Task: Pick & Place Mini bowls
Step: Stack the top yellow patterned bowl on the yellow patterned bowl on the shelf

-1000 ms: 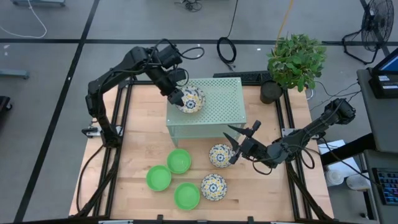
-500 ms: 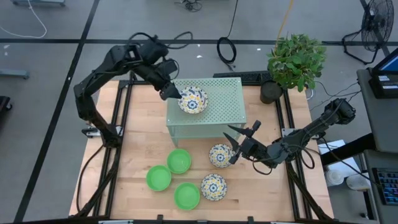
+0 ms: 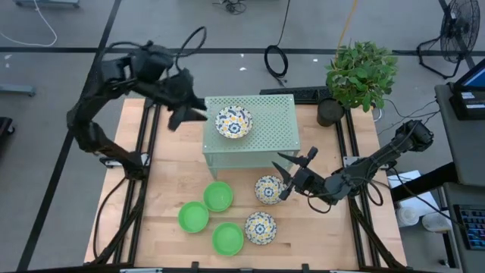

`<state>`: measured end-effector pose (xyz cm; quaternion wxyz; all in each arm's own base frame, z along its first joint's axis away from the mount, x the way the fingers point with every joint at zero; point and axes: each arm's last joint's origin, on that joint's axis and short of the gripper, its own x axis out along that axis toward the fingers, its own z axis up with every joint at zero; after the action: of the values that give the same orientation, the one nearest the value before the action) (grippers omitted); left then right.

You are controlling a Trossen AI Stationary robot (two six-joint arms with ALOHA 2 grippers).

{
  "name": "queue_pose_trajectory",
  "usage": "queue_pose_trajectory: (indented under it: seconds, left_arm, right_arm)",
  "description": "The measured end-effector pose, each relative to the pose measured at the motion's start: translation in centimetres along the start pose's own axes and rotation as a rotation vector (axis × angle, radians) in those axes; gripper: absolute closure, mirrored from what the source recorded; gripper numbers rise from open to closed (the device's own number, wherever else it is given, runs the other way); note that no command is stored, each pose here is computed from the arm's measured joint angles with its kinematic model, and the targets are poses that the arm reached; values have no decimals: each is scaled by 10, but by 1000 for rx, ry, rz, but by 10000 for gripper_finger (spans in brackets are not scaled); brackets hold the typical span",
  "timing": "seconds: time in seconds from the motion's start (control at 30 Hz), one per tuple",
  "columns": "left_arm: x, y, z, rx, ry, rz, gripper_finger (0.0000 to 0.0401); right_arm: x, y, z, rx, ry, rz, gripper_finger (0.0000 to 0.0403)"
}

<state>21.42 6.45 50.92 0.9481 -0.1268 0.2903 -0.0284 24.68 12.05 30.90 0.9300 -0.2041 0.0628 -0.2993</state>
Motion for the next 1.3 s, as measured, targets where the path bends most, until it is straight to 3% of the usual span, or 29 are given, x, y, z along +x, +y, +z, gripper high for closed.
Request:
queue_pose_trajectory:
  seconds: [0.17, 0.3, 0.43, 0.53, 0.67, 0.8, 0.93, 1.1, 1.3]
  left_arm:
    - [-2, -43, -4, 177, -41, 62, 203]
    - [6, -76, -11, 279, -32, 48, 203]
    - [36, -101, -28, 357, -7, 39, 203]
    - [68, -110, -54, 402, 30, 69, 203]
    - [100, -110, -98, 414, 12, 135, 203]
    - [109, -100, -142, 383, -96, 199, 203]
    - [97, -88, -179, 347, -259, 168, 203]
    - [79, -70, -218, 327, -417, 107, 203]
    - [54, -54, -239, 299, -581, 19, 203]
  right_arm:
    - [-3, 5, -5, 7, 6, 72, 269]
    - [-7, 14, -8, 80, -19, 287, 269]
    - [-9, 21, -11, 151, -12, 515, 269]
    - [-10, 23, -16, 164, 26, 563, 269]
    - [-11, 24, -26, 164, 119, 570, 269]
    - [-13, 25, -34, 199, 214, 599, 269]
    - [-10, 34, -42, 207, 266, 632, 269]
    - [-6, 51, -58, 132, 331, 646, 269]
    - [11, 57, -53, 104, 610, 708, 269]
